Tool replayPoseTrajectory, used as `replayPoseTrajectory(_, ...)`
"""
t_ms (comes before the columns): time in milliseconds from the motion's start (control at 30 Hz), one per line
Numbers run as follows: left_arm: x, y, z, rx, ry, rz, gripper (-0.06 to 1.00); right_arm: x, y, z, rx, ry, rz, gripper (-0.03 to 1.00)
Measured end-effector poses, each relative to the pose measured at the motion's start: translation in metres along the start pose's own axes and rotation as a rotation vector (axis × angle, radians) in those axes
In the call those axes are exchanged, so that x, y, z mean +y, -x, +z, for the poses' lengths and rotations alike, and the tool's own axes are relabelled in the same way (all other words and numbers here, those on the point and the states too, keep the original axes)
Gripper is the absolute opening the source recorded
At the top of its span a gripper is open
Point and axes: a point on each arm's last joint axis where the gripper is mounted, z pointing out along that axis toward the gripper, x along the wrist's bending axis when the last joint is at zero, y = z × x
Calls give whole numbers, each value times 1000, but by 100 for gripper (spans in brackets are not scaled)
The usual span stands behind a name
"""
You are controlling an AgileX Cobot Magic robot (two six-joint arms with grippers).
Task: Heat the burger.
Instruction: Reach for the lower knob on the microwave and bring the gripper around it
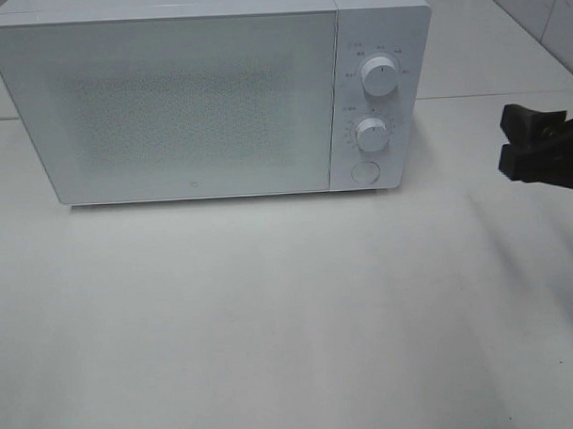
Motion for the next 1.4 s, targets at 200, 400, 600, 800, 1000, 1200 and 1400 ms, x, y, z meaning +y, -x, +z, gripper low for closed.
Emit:
replayPoseTrajectory(200, 0, 0, 0, 0, 0, 0, 97, -7, -20, 3, -23, 11, -8, 73)
replayPoseTrajectory(400, 0, 0, 0, 0, 0, 0, 97, -15, -38, 3, -67, 31, 12, 73)
replayPoseTrajectory(600, 0, 0, 0, 0, 0, 0, 97, -21, -58, 7, -87, 9, 32, 73)
replayPoseTrajectory(800, 0, 0, 0, 0, 0, 0, 97, -21, -74, 21, -85, -2, 25, 73)
replayPoseTrajectory(1000, 0, 0, 0, 0, 0, 0, 97, -24, -85, 36, -95, -11, 28, 73)
replayPoseTrajectory(1200, 0, 0, 0, 0, 0, 0, 97, -30, -92, 47, -109, -8, 9, 73)
replayPoseTrajectory(1400, 0, 0, 0, 0, 0, 0, 97, -33, -102, 61, -114, -3, 28, 73)
